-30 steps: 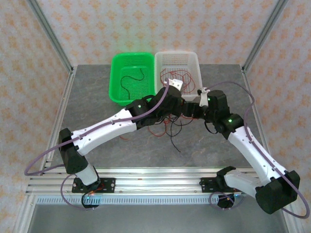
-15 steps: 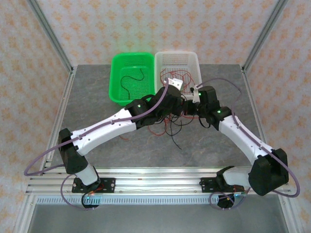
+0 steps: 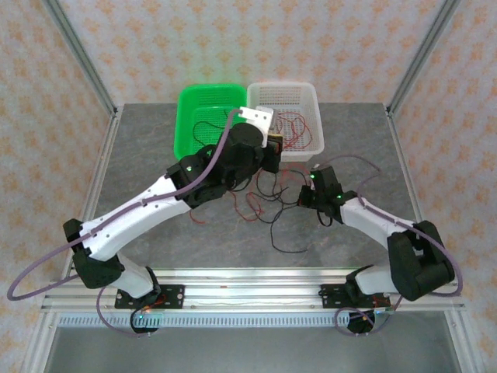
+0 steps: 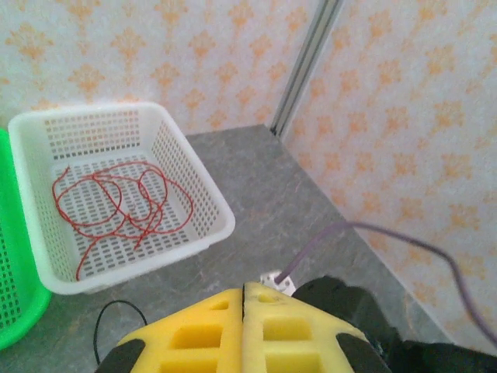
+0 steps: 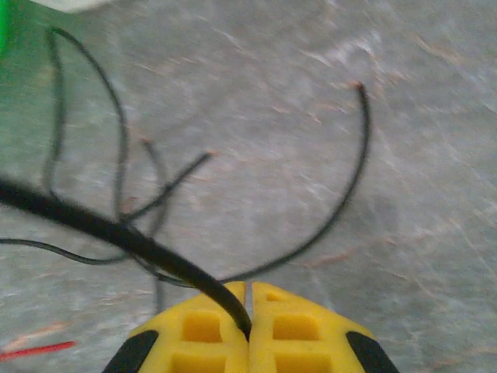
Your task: Untangle the cables
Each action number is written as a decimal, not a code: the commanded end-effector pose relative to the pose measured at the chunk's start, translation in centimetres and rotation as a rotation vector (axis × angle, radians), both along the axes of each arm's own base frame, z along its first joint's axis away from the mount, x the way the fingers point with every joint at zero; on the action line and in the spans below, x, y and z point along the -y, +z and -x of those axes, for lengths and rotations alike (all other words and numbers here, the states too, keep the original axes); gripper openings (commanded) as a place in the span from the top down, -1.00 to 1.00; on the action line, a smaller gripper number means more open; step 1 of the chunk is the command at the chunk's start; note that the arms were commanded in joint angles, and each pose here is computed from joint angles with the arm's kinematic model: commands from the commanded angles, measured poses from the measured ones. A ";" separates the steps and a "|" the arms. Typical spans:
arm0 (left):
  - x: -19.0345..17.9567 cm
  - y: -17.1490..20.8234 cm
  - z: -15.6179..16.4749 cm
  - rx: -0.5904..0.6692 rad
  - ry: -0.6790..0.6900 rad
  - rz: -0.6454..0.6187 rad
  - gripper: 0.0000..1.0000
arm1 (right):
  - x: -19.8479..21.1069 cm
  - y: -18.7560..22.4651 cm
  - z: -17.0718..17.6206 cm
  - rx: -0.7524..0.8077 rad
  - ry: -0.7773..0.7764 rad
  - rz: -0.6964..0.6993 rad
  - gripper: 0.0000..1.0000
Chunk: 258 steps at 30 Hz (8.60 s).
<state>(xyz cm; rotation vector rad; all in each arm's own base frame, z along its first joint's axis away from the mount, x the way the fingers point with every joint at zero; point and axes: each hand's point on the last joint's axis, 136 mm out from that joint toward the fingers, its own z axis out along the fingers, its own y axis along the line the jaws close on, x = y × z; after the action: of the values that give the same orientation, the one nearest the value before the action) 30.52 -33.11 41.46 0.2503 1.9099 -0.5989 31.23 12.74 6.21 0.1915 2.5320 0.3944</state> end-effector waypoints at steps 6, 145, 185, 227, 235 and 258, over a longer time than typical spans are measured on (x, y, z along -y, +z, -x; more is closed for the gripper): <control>-3.1 6.7 0.5 0.135 0.065 0.117 1.00 | 4.5 -2.9 0.0 -0.048 -0.212 0.096 1.00; -4.0 -15.1 5.8 0.732 -0.581 -0.340 1.00 | -8.7 39.9 9.0 0.890 1.063 -0.151 1.00; -13.2 -12.8 5.7 0.407 0.016 0.050 1.00 | -22.7 38.8 -21.2 0.909 0.579 -0.294 1.00; -14.8 -4.6 5.9 0.276 0.131 0.186 1.00 | -23.2 19.4 -25.3 0.524 0.397 0.130 -0.46; -14.3 -3.2 4.7 0.279 0.166 0.142 1.00 | -18.7 25.5 -22.3 0.544 0.297 0.179 -0.77; -5.5 1.5 -9.6 0.363 0.082 0.005 1.00 | 0.7 28.0 -1.4 0.592 -0.108 0.071 -0.88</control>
<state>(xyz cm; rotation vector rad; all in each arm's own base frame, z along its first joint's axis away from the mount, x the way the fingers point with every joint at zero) 39.05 -26.32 40.54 0.1985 1.6390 -0.4407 33.45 12.61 34.59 0.0979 1.9552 0.2351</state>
